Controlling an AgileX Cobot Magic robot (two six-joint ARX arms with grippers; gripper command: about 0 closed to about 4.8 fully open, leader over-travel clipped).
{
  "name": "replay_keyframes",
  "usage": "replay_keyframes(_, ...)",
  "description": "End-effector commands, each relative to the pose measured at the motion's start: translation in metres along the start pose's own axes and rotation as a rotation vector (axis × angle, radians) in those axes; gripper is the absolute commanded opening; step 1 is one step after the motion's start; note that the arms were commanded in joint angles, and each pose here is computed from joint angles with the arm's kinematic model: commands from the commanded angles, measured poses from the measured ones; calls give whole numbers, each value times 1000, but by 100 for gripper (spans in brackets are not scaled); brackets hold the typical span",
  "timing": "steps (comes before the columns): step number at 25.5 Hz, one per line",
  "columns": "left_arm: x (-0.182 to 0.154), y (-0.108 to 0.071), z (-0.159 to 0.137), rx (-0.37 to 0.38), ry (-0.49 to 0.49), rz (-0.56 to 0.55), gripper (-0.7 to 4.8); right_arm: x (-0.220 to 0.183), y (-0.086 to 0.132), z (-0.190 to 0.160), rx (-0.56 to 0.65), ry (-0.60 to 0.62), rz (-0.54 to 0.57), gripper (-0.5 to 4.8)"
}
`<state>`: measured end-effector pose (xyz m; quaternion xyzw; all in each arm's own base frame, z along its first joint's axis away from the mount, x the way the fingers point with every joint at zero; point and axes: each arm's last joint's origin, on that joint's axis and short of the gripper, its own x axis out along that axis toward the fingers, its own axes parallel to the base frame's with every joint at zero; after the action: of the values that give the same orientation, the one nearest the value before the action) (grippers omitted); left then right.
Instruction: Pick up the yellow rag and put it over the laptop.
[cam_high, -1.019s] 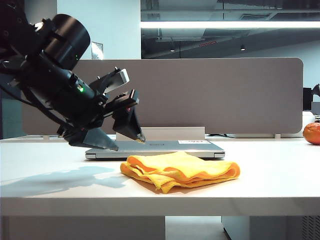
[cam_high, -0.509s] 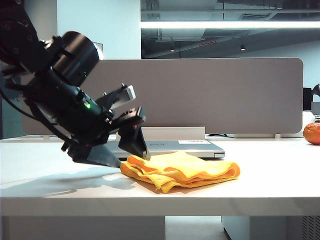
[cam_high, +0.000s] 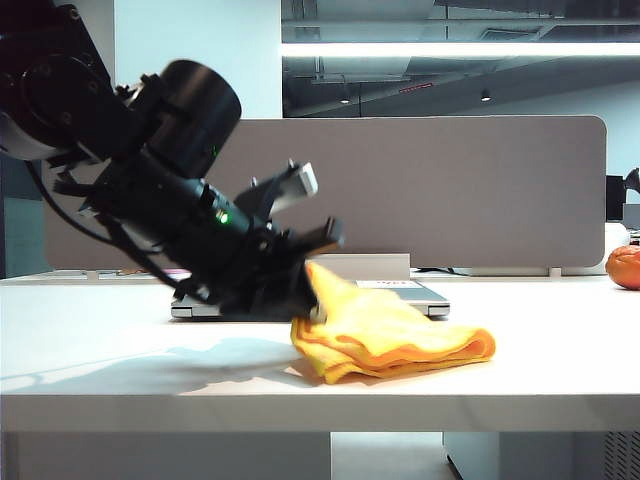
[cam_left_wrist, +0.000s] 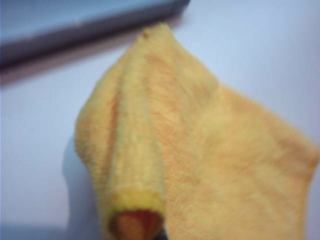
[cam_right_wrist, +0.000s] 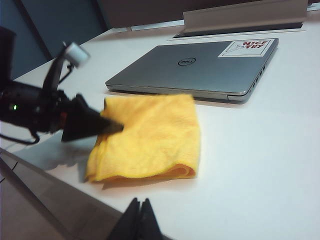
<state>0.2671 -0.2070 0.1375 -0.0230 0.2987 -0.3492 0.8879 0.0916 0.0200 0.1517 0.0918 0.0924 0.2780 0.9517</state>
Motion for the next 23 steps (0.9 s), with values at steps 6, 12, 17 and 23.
replay_keyframes(6,-4,-13,56,43,-224,-87,-5,0,0,0,-4,-11,0,-1)
replay_keyframes(12,-6,-19,105,52,-295,-42,-5,0,0,0,-4,-11,0,-1)
replay_keyframes(17,-6,-10,152,146,-407,84,-5,0,0,0,-4,-11,-4,-1)
replay_keyframes(23,17,25,169,122,-427,145,-5,0,-1,0,-3,-11,-17,-1)
